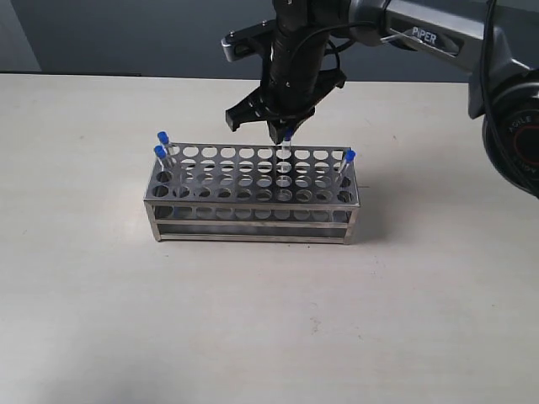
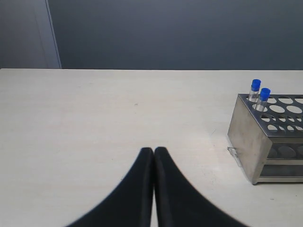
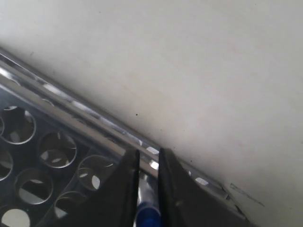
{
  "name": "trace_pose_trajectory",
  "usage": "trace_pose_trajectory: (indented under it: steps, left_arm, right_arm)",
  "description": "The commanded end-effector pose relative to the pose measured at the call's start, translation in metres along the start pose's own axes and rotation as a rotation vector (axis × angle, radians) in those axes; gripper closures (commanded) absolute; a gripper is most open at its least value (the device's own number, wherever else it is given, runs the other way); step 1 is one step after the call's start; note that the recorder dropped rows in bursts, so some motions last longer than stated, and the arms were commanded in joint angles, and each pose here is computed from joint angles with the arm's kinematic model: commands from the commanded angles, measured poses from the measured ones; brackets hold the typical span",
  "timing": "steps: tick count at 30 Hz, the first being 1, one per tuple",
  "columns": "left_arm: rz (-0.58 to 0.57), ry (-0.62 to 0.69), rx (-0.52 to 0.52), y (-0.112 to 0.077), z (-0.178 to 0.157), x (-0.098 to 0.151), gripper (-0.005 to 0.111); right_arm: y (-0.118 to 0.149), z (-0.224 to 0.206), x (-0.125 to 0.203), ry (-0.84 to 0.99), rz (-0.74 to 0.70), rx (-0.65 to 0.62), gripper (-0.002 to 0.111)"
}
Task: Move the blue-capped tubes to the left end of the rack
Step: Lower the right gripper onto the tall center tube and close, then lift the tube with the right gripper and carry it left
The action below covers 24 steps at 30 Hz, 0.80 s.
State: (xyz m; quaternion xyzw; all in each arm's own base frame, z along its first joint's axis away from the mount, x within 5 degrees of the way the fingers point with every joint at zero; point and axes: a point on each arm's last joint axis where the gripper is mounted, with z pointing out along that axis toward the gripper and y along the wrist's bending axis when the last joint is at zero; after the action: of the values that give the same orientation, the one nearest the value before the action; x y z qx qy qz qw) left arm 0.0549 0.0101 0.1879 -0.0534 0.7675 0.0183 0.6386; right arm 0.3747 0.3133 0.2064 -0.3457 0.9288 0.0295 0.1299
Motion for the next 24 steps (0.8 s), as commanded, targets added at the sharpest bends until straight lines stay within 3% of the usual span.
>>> trace_pose_trajectory:
  steps: [1,18,24]
  left_arm:
    - [-0.004,-0.011,0.010,-0.001,-0.001,-0.002,0.106]
    - [-0.004,-0.011,0.010,-0.001,-0.001,-0.002,0.106]
    - [-0.004,-0.011,0.010,-0.001,-0.001,-0.002,0.106]
  right_arm:
    - [-0.006,-0.004,0.001,0.009,-0.014,0.042,0.109]
    - [-0.007,-0.071,0.002,-0.098,-0.009,0.038,0.109]
    - [0.004,-0.093,0.004,-0.138,-0.049,0.021,0.109]
